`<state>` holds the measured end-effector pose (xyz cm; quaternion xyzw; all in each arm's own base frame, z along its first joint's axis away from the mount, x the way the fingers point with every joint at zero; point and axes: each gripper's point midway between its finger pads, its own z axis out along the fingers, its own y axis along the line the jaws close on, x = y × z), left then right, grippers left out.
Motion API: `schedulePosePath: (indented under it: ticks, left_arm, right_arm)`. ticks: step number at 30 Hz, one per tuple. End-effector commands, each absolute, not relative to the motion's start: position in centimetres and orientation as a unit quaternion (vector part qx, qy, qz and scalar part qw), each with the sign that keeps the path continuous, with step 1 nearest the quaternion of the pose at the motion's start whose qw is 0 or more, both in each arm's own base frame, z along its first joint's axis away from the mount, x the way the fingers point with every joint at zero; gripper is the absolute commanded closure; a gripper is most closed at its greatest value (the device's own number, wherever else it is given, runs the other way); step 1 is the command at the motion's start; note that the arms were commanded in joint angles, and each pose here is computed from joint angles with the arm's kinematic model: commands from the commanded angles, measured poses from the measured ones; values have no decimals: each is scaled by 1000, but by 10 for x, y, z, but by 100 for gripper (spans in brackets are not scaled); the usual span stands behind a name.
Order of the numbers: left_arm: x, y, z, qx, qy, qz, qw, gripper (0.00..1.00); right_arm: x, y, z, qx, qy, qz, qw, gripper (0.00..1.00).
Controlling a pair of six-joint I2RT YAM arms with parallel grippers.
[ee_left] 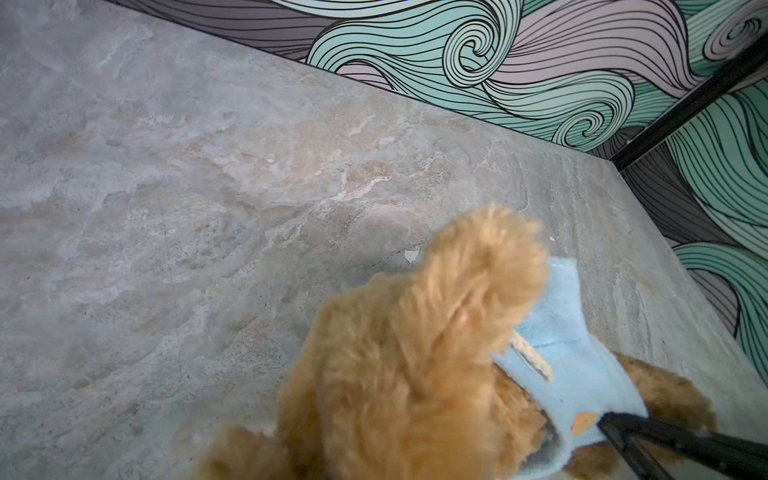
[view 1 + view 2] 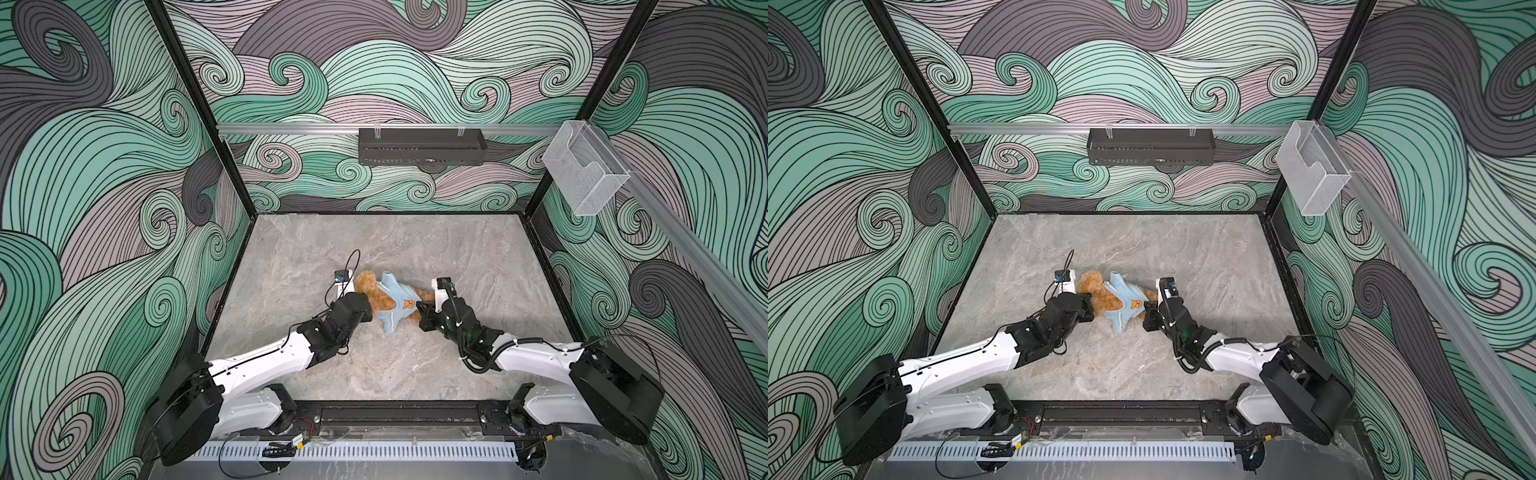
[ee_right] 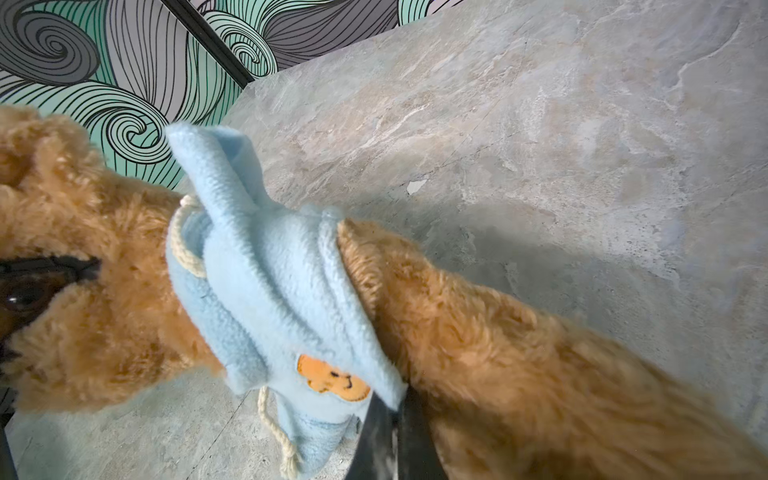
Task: Dress the teddy bear
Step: 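Lower the right gripper onto the hoodie hem and grasp it while the left gripper holds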
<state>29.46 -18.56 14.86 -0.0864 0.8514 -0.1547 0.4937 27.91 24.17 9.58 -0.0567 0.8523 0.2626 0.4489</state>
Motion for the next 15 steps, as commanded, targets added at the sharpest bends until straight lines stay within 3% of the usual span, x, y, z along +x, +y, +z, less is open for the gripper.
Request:
schedulePosePath:
  ticks: [1, 8, 12, 15]
  left_arm:
    - [306, -118, 171, -234, 789, -92, 561, 100]
    - [309, -108, 167, -230, 797, -120, 546, 100]
    - [314, -139, 176, -167, 786, -205, 559, 100]
    - [314, -170, 184, -81, 785, -249, 561, 100]
  right_arm:
    - [280, 179, 57, -4, 878, 130, 460, 100]
    - [285, 154, 50, 39, 896, 108, 429, 100]
    - [291, 182, 43, -4, 909, 157, 387, 100]
    - [290, 225, 47, -91, 894, 259, 354, 100]
